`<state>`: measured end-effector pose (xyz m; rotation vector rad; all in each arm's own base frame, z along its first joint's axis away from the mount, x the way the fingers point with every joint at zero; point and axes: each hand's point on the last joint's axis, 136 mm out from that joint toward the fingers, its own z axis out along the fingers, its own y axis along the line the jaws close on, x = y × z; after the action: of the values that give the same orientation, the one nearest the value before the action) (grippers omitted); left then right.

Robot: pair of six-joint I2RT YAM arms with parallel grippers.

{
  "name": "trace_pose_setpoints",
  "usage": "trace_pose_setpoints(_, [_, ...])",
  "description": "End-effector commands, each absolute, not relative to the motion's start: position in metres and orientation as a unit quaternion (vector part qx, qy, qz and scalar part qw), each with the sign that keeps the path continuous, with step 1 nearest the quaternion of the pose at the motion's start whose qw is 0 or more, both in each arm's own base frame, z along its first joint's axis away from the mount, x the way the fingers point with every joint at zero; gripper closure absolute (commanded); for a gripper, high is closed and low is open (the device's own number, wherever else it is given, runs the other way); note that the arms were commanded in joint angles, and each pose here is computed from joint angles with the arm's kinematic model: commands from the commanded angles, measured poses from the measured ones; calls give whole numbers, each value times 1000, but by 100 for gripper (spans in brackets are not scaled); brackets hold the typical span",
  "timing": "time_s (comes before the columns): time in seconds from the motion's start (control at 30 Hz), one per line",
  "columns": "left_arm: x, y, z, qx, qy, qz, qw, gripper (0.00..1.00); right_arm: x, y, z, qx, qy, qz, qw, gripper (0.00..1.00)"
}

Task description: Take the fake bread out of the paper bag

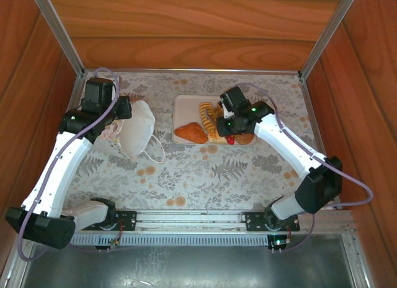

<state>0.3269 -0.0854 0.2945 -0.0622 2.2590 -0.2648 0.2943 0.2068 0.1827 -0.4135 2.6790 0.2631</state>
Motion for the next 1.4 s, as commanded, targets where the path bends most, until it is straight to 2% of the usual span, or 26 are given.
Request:
trace_pose_setpoints(0.0, [327, -83, 301, -30, 895, -110, 431, 100, 303, 204, 186, -168, 959, 72, 217, 65])
trace_pose_setpoints(0.47, [326, -83, 301, -29, 895, -109, 432, 100, 317, 208, 166, -174, 964, 42, 199, 65])
trace_pose_setpoints(1.03, [328, -83, 300, -30, 896, -107, 431, 100, 331, 185, 169, -163, 961, -34, 221, 68])
trace_pose_setpoints(1.37, [327, -82, 303, -31, 894, -108, 434, 100, 317, 202, 191, -151, 960, 46, 231, 66])
